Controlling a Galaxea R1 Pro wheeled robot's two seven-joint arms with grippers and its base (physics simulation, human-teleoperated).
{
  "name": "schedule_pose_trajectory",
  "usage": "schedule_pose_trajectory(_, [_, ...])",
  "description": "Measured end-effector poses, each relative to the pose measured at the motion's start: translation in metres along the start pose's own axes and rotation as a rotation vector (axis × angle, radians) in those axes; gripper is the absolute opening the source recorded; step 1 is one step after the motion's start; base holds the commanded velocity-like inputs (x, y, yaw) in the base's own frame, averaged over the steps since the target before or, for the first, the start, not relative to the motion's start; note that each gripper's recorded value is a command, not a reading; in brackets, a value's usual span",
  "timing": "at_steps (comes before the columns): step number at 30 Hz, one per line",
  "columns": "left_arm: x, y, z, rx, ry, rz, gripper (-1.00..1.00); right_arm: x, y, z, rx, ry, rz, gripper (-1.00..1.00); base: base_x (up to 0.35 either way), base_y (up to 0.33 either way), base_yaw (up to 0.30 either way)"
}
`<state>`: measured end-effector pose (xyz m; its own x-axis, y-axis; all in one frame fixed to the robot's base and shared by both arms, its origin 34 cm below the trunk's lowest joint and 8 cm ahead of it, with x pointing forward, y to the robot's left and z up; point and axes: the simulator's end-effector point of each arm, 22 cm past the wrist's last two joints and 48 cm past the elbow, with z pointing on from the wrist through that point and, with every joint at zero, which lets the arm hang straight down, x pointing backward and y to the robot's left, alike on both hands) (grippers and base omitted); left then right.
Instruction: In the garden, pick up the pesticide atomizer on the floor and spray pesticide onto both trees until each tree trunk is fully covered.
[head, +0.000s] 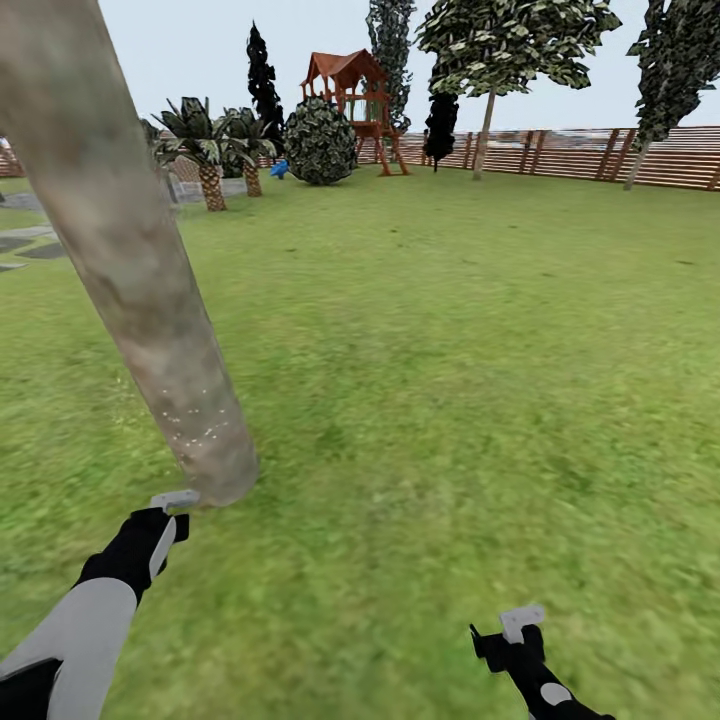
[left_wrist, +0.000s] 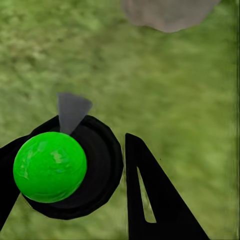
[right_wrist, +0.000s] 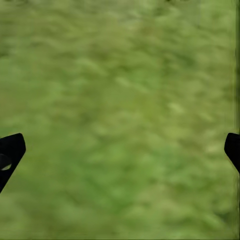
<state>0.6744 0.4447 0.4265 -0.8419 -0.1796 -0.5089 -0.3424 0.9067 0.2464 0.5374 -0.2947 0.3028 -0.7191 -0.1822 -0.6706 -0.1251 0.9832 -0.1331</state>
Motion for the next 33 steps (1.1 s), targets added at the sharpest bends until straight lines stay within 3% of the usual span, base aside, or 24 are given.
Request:
schedule_pose_trajectory(11, [0.0, 0.001, 0.0, -0.005, 0.0, -0.002, -1.0, 0.0, 0.0, 0.0, 0.0, 0.0, 0.0, 1.0, 0.071, -0.259, 0.017])
schedule_pose_trajectory(26, [0.0, 0.006, 0.001, -0.009, 0.0, 0.002, -1.0, 0.0, 0.0, 0.0, 0.0, 0.0, 0.001, 1.0, 0.108, -0.254, 0.264])
schedule_pose_trajectory(33, [0.032, 0.007, 0.006, -0.01, 0.043, 0.012, -1.0, 0.0, -0.001, 0.0, 0.0, 0.0, 0.0, 1.0, 0.248, -0.174, 0.225])
